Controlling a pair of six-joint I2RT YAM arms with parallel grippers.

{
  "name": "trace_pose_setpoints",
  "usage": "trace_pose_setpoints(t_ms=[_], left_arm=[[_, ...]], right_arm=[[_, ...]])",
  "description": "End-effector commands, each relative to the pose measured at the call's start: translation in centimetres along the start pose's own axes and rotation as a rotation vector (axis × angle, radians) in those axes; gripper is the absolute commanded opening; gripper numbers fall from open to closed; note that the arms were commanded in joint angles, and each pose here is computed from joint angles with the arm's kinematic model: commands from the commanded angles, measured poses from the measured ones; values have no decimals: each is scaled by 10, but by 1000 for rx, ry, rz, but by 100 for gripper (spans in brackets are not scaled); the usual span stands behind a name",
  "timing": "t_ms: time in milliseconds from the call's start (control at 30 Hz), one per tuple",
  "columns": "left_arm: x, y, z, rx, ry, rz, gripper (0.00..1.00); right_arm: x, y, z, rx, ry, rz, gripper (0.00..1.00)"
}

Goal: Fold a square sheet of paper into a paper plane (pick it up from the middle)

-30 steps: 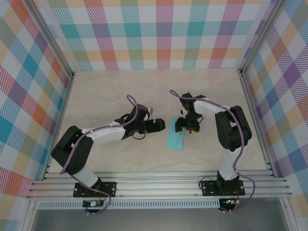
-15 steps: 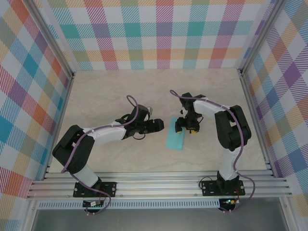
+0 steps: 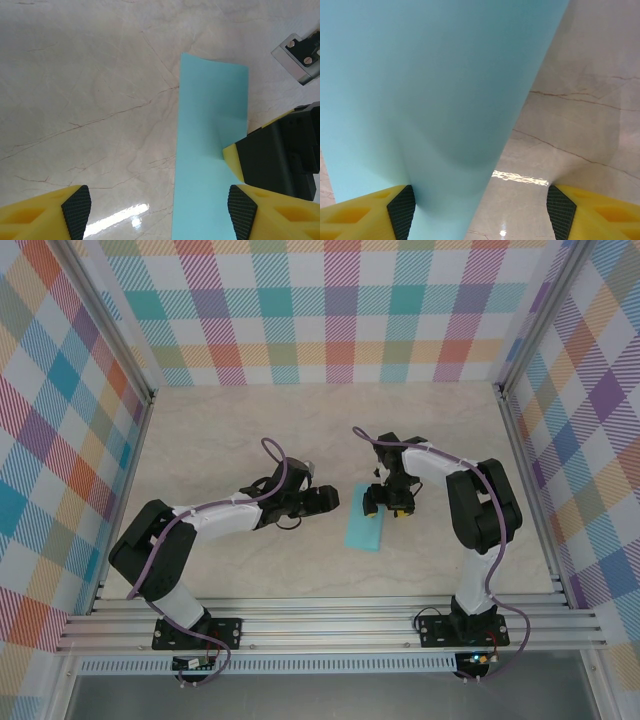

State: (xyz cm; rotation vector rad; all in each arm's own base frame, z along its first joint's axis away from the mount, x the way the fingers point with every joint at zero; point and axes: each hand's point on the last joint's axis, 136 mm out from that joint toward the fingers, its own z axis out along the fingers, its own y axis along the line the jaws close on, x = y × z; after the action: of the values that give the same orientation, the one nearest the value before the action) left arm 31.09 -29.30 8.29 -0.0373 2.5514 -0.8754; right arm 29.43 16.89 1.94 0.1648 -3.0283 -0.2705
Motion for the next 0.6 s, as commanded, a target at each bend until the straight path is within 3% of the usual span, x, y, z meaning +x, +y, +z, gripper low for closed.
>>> trace_pose_setpoints(t_ms=[0,400,567], left_arm=[[4,-9,-2,24,22,11,73],[7,-14,2,54,49,16,70],[9,-19,12,72,82,6,53]], right_arm=[[-2,0,12,2,14,2,73],[-2,-3,14,19,13,21,72],[-1,-5,15,25,18,17,72]])
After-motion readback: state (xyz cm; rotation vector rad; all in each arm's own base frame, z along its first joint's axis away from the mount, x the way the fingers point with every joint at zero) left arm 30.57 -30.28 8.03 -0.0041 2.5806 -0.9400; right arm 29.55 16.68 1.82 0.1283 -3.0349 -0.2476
